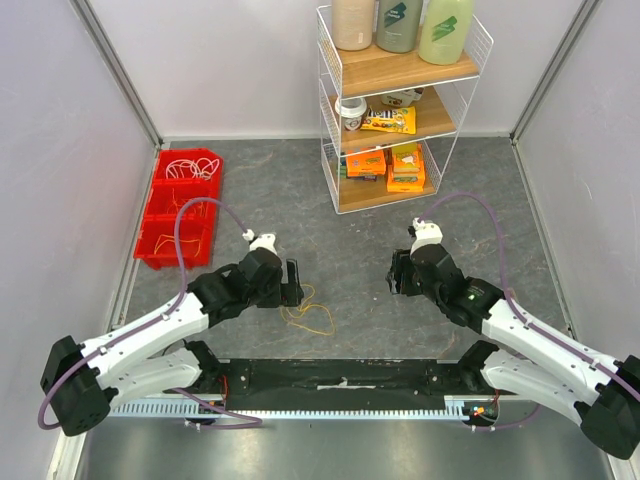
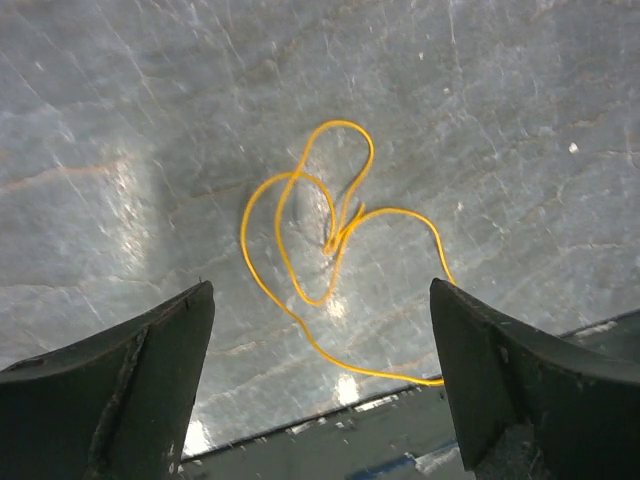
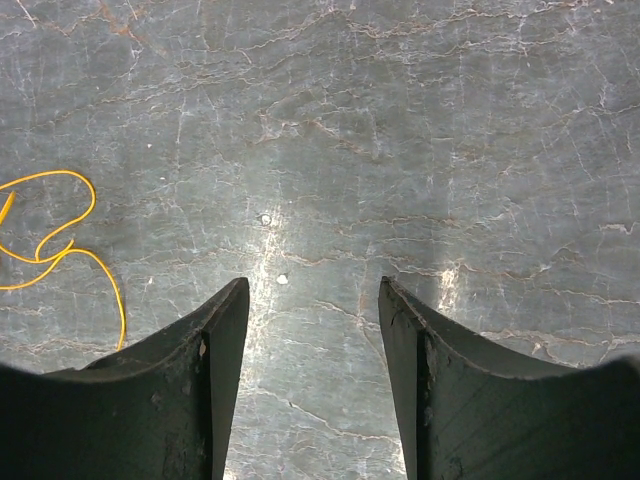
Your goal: Untangle the cables
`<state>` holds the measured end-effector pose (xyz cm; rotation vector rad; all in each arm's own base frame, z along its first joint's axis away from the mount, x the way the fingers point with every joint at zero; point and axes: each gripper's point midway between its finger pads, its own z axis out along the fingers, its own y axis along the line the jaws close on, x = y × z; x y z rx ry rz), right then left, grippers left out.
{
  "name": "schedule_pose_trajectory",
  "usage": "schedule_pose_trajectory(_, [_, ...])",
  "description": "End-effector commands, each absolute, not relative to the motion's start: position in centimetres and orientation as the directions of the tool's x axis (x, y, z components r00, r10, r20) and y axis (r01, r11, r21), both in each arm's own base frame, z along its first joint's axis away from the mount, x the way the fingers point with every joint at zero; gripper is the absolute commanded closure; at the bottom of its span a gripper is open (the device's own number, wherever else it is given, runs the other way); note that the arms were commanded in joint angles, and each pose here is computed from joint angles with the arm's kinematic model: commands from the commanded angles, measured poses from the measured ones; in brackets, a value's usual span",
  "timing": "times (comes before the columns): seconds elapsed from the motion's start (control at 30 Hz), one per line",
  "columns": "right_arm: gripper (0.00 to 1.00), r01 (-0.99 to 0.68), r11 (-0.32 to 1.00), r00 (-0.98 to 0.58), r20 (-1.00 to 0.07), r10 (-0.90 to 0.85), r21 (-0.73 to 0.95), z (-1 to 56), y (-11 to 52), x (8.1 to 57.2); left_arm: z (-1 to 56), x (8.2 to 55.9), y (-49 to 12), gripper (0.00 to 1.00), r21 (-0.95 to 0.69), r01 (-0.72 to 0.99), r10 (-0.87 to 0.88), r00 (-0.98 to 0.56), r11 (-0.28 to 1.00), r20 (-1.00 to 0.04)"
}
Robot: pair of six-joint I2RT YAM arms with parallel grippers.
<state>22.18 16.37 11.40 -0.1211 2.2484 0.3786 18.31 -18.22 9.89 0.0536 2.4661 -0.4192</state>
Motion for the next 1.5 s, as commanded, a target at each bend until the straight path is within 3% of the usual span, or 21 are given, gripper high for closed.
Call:
schedule_pose_trajectory(0.0, [0.38, -0.242, 0.94, -0.629, -0.776, 0.038, 0.242, 11.9, 17.0, 22.5, 10.6, 16.2, -19.6, 0.05, -0.426, 0.0, -0.209, -0.872, 0.905, -0.443])
schedule_pose_trajectory(0.23, [0.38, -0.242, 0.937, -0.626, -0.779, 0.048, 0.253, 11.9, 16.9, 22.3, 8.9, 13.3, -18.6, 0.05, -0.492, -0.494, -0.619, -0.776, 0.717, -0.121])
schedule_pose_trajectory(0.37, [0.38, -0.239, 0.934, -0.627, -0.777, 0.06, 0.265, 11.7, 16.7, 22.0, 8.8, 14.9, -19.0, 0.03, -0.605, -0.551, -0.735, -0.672, 0.575, -0.086])
schedule_pose_trajectory(0.6, [0.38, -0.234, 0.936, -0.626, -0.777, 0.062, 0.263, 11.8, 16.2, 21.6, 7.9, 17.2, -19.8, 0.02, -0.597, -0.621, -0.782, -0.624, 0.508, -0.017])
schedule_pose_trajectory(0.63, [0.38, -0.233, 0.936, -0.626, -0.778, 0.062, 0.262, 11.8, 16.2, 21.6, 7.4, 17.2, -19.9, 0.05, -0.585, -0.64, -0.786, -0.618, 0.499, 0.005])
schedule_pose_trajectory(0.77, [0.38, -0.232, 0.935, -0.623, -0.779, 0.068, 0.267, 12.0, 16.1, 21.4, 5.4, 16.3, -20.5, 0.31, -0.524, -0.727, -0.796, -0.589, 0.444, 0.142])
schedule_pose_trajectory(1.13, [0.38, -0.224, 0.939, -0.621, -0.781, 0.07, 0.262, 11.9, 15.8, 21.3, 4.0, 15.3, -20.3, 0.32, -0.439, -0.794, -0.819, -0.54, 0.42, 0.193])
schedule_pose_trajectory(1.17, [0.38, -0.225, 0.939, -0.621, -0.781, 0.068, 0.261, 11.9, 15.8, 21.3, 3.7, 15.1, -20.4, 0.35, -0.432, -0.804, -0.82, -0.531, 0.409, 0.212])
schedule_pose_trajectory(1.27, [0.38, -0.225, 0.938, -0.618, -0.783, 0.071, 0.263, 12.0, 15.8, 21.4, 3.5, 15.5, -20.3, 0.69, -0.448, -0.802, -0.828, -0.522, 0.395, 0.203])
schedule_pose_trajectory(1.37, [0.38, -0.229, 0.936, -0.618, -0.783, 0.071, 0.266, 12.2, 16.0, 21.4, 4.6, 17.1, -19.2, 0.98, -0.495, -0.746, -0.83, -0.552, 0.446, 0.085])
schedule_pose_trajectory(1.47, [0.38, -0.229, 0.936, -0.616, -0.785, 0.073, 0.267, 12.3, 15.8, 21.3, 7.7, 20.0, -17.4, 0.98, -0.54, -0.611, -0.785, -0.597, 0.579, -0.167])
